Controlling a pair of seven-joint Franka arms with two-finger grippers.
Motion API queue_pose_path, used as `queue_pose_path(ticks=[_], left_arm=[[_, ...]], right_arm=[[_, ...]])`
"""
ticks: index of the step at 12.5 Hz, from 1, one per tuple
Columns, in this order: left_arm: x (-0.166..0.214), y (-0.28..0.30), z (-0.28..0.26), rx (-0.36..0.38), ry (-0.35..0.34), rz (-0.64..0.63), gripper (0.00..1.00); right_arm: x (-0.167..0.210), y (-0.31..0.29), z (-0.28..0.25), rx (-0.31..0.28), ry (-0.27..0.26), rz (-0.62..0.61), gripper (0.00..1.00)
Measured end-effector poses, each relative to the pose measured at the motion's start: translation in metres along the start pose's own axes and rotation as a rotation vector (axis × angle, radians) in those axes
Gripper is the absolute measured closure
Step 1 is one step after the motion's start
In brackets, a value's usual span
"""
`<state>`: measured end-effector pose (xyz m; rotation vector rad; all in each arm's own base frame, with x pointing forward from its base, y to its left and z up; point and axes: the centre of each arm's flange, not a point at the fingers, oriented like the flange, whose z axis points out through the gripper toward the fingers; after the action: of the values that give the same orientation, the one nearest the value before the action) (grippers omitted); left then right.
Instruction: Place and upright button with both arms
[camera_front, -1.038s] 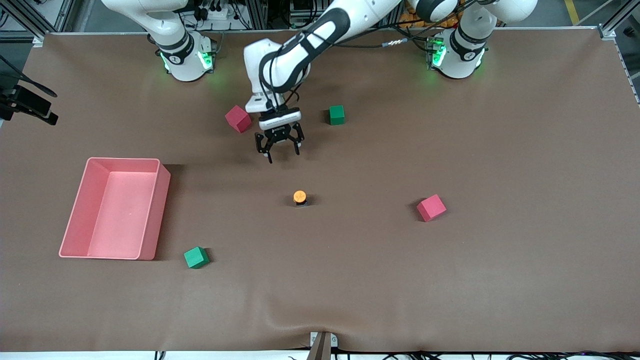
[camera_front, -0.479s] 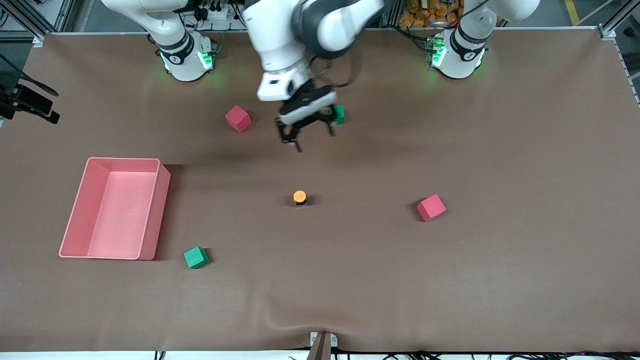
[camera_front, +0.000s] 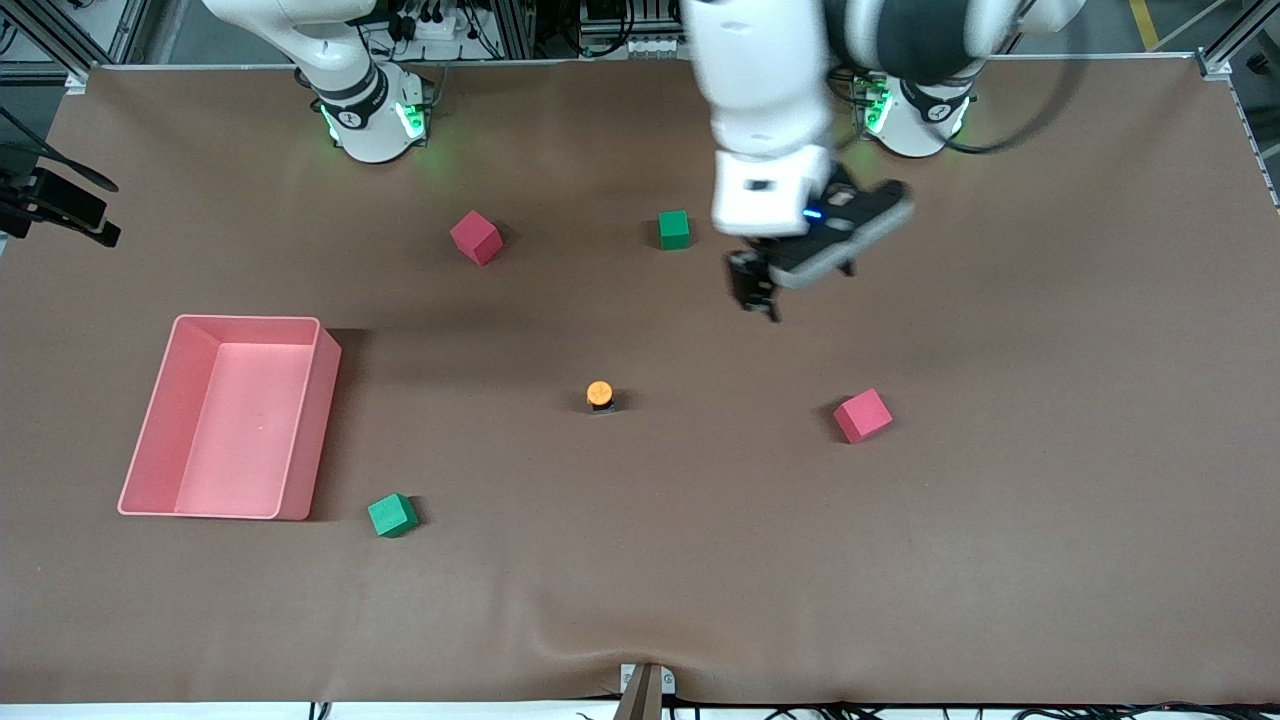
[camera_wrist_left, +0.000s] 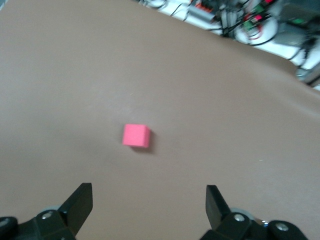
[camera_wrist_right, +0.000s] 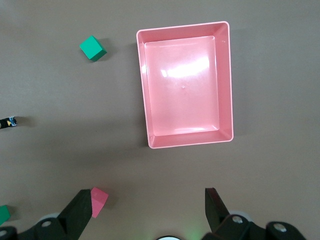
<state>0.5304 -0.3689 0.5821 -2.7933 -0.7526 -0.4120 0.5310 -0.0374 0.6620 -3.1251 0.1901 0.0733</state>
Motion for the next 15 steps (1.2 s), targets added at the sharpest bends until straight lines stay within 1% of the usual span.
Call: queue_pose_path(ticks=[1,3,4,6,7,8,11,13,15], left_arm=[[0.026,-0.017,0.008,0.009,-0.038,0.001,0.0],[0.069,-0.051,0.028,0.029,-0.12,0.042,0.0],[0.088,-0.066,0.036,0.021,-0.16,0.057,0.0],[0.12,-0.098,0.046,-0.025,-0.255,0.057,0.0],[0.135,-0.117,0.05,-0.036,-0.287,0.069,0.0],[0.149,-0.136,0.054,-0.041,-0.306,0.099,0.0],[0.181,-0.194,0.069,-0.058,-0.326,0.221,0.0],[0.198,-0.231,0.072,-0.11,-0.338,0.299,0.0],[0.204,-0.252,0.071,-0.149,-0.343,0.335,0.0]], right_arm=[[0.0,0.0,0.0,0.0,0.0,0.0,0.0],[0.0,0.0,0.0,0.0,0.0,0.0,0.0],[0.0,0.001,0.0,0.0,0.0,0.001,0.0],[0.0,0.001,0.0,0.0,-0.001,0.002,0.0],[0.0,0.001,0.0,0.0,-0.001,0.002,0.0],[0.0,0.001,0.0,0.0,-0.001,0.002,0.0],[0.0,0.001,0.0,0.0,-0.001,0.002,0.0],[0.0,0.0,0.0,0.009,-0.002,0.001,0.0],[0.0,-0.002,0.0,0.039,-0.003,-0.001,0.0]])
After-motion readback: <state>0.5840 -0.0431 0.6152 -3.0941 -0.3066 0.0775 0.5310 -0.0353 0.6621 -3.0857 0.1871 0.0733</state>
